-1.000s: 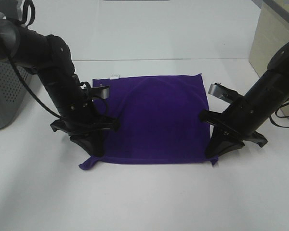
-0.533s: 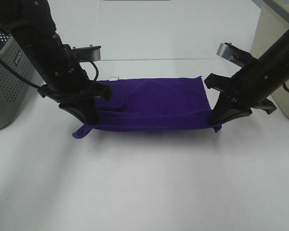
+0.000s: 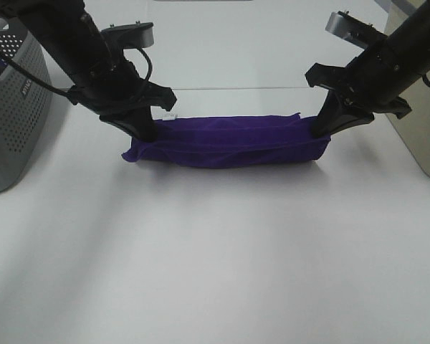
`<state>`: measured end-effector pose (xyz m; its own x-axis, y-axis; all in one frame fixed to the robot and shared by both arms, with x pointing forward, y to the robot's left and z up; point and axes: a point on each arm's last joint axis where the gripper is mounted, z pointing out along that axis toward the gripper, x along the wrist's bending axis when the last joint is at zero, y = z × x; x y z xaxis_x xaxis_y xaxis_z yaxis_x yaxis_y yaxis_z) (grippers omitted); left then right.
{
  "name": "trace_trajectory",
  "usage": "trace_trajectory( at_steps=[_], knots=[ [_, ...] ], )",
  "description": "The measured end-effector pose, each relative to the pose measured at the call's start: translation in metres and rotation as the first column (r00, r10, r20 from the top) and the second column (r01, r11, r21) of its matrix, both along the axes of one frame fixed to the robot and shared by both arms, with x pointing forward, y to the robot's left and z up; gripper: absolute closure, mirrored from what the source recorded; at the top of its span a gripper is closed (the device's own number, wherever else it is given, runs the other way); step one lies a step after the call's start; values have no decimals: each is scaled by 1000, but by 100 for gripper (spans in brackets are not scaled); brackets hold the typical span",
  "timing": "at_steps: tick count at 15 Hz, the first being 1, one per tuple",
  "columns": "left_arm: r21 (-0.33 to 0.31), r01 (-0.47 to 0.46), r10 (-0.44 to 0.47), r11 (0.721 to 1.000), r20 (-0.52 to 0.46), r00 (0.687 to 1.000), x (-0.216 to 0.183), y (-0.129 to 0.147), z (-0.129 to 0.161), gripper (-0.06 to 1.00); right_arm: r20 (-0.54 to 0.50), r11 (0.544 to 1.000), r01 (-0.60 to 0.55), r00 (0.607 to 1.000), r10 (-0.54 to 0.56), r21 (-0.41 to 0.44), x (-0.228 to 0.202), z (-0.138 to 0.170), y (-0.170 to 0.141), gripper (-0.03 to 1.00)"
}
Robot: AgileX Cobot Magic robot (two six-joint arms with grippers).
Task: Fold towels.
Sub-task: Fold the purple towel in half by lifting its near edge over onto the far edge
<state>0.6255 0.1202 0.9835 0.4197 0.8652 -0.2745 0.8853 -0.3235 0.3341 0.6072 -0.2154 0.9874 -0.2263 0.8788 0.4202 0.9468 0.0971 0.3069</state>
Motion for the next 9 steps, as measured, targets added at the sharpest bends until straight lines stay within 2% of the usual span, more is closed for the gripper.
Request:
trace_trajectory(
  at_steps=[4,6,9],
  knots=[
    [15,7,-8,1000,89,996,25,-6,4,94,128,1000,27,991,-27,2,40,12,3,94],
    [18,-11,9,1000,114,993,48,-5,-4,94,145,1000,26,989,-26,2,64,3,5,94],
    [-9,-72,73,997,143,987,85,8,-15,94,171,1000,25,985,-25,3,97,-12,9,94]
  ],
)
